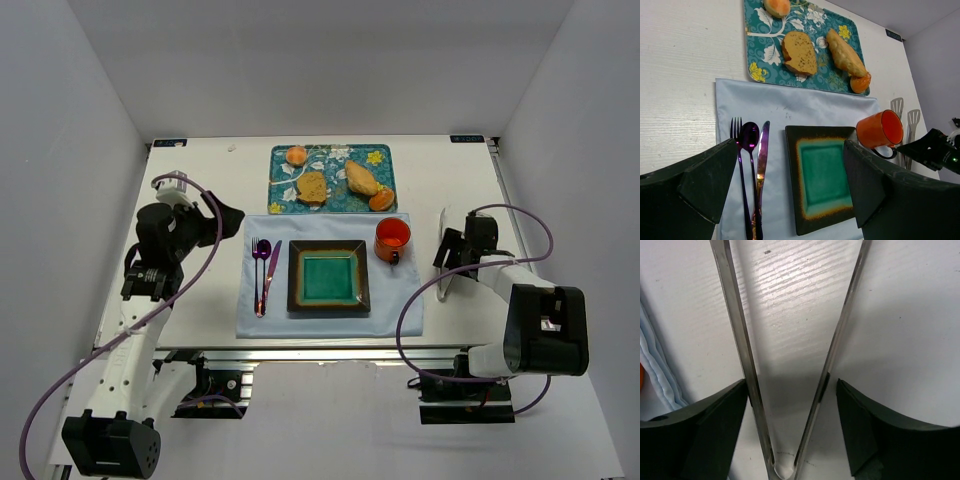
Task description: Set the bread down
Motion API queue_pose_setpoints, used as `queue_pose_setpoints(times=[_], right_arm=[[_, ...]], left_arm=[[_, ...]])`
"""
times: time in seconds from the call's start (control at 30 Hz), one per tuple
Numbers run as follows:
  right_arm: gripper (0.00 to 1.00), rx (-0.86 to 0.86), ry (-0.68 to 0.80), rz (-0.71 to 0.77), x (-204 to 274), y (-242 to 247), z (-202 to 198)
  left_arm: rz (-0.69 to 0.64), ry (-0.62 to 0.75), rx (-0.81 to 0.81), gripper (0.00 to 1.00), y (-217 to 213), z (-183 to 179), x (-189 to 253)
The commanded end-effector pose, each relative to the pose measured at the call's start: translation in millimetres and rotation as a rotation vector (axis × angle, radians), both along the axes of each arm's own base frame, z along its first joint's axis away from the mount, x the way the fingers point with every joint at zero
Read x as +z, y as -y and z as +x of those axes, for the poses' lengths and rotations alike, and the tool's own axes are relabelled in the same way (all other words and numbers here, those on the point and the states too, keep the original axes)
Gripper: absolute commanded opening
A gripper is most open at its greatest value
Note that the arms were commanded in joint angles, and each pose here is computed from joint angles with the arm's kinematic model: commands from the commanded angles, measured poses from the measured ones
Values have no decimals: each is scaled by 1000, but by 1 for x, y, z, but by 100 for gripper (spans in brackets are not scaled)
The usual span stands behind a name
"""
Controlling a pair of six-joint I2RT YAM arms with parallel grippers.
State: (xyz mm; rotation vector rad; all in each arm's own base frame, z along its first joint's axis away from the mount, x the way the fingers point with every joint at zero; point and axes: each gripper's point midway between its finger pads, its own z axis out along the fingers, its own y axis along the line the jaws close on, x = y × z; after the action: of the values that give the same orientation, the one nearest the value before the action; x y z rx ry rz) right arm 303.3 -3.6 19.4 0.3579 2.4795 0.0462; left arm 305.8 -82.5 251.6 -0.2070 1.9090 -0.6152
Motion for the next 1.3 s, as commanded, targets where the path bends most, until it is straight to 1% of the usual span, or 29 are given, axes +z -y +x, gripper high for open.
queue_pose_setpoints(times=[0.0, 0.13, 0.23, 0.27, 0.33, 0.37, 0.43, 0.47, 0.5, 0.53, 0.63, 0.77, 0.8, 0.9, 0.93, 1.0, 1.13, 1.27], right_arm=[[74, -32, -3, -4, -5, 3, 4], [68, -30, -9, -12, -5, 4, 2], [61, -26, -15, -9, -8, 4, -3], [55, -22, -10, -11, -7, 4, -3], [50, -14, 2, -13, -4, 3, -1], [43, -4, 12, -23, 0, 4, 1], [37, 15, 35, -34, 8, 5, 7], [30, 25, 50, -39, 13, 5, 9], [27, 46, 63, -52, 18, 5, 13], [21, 57, 91, -58, 28, 5, 20], [16, 135, 133, -79, 45, 2, 30], [15, 241, 241, -109, 87, -4, 55], [17, 302, 261, -98, 94, -12, 58], [24, 389, 318, -91, 117, -22, 68], [28, 405, 324, -87, 121, -25, 69], [31, 436, 363, -80, 138, -30, 77], [43, 491, 424, -66, 163, -40, 87], [46, 540, 465, -50, 184, -51, 96]], left_arm=[[0, 12, 14, 95, -2, -5, 3], [3, 15, 22, 95, -4, -7, 4], [1, 13, 23, 95, -4, -8, 2], [1, 15, 21, 95, -4, -8, 3], [0, 19, 20, 95, -3, -7, 4], [-1, 21, 18, 95, -3, -6, 5], [-1, 25, 17, 95, -3, -6, 6], [0, 26, 15, 95, -3, -6, 7], [1, 28, 15, 95, -3, -5, 8], [1, 34, 15, 95, -3, -5, 10], [1, 40, 11, 95, -2, -5, 12], [-4, 52, 4, 95, -1, -4, 16], [-6, 53, 2, 95, 0, -4, 16], [-10, 59, -7, 95, 1, -3, 18], [-13, 58, -9, 95, 2, -3, 17], [-17, 60, -13, 95, 3, -2, 19], [-22, 66, -19, 95, 4, -1, 22], [-22, 70, -19, 95, 4, 0, 23]])
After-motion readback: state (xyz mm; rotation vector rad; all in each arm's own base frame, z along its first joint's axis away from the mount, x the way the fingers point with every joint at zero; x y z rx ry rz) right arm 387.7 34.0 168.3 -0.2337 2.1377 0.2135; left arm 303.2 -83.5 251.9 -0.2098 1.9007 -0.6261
